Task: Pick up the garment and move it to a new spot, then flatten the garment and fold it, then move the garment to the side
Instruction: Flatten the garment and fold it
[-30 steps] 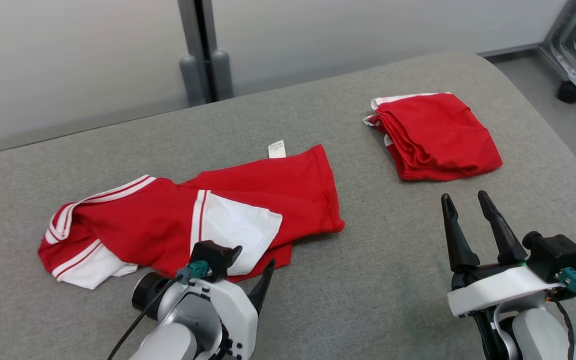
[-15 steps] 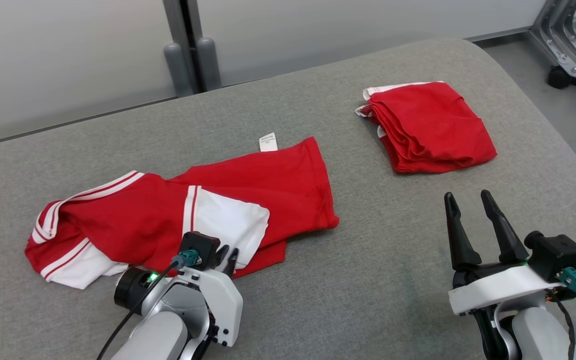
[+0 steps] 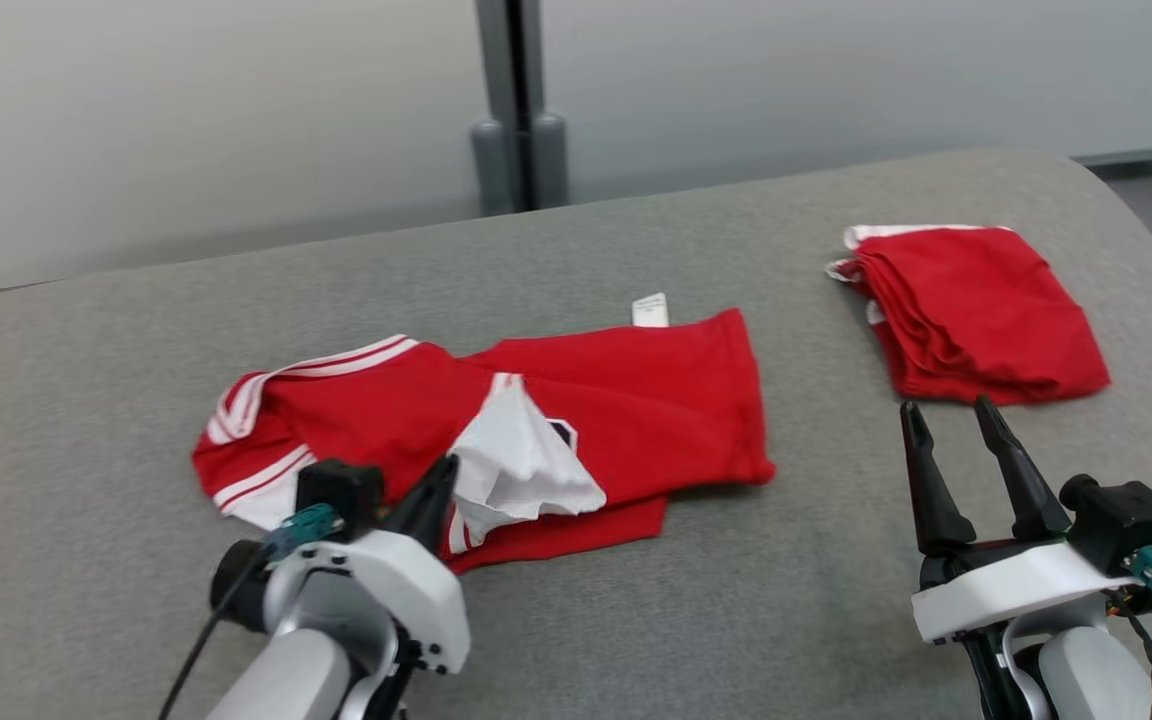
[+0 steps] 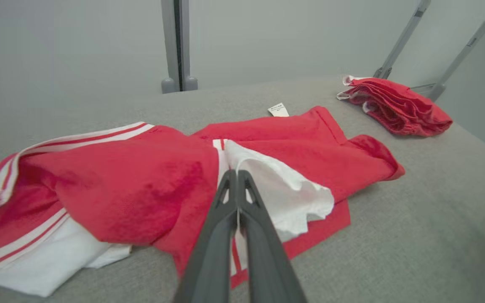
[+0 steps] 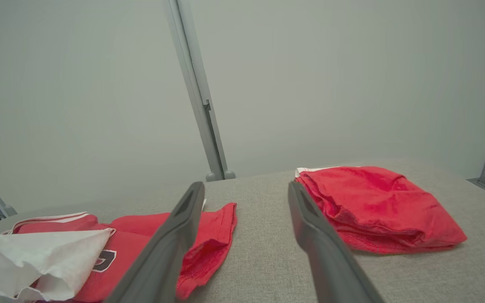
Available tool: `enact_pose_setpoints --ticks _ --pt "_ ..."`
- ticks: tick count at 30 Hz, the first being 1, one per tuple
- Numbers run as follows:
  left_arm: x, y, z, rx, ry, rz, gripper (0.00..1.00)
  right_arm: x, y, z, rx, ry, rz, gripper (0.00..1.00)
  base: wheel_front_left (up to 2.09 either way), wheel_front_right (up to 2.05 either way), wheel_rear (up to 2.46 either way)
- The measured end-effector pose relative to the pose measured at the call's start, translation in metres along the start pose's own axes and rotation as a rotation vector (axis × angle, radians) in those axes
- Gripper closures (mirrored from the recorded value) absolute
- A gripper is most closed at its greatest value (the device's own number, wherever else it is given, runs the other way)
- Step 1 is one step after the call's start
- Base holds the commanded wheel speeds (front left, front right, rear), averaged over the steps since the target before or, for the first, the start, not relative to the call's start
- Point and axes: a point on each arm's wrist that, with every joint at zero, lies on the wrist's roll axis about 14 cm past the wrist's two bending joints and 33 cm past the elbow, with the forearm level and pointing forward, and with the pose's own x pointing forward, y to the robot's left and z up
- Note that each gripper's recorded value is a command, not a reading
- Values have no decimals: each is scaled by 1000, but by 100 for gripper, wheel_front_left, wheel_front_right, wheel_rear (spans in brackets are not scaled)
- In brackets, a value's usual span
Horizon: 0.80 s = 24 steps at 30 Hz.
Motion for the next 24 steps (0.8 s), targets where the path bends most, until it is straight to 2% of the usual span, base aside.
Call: enact_pose_setpoints --ticks 5,14,22,23,24 --pt "-46 55 10 -52 -76 188 100 13 29 0 4 -1 87 0 0 0 0" --pt "-123 130 -19 -204 -89 487 100 28 70 -4 11 17 204 0 0 0 0" --pt "-155 142 -64 -289 -5 589 100 34 78 -6 0 29 235 0 0 0 0" --pt "-156 140 -70 -294 19 588 91 35 78 -6 -1 31 236 0 0 0 0" --pt "-157 137 -77 -303 42 582 68 35 79 -6 -1 34 238 0 0 0 0"
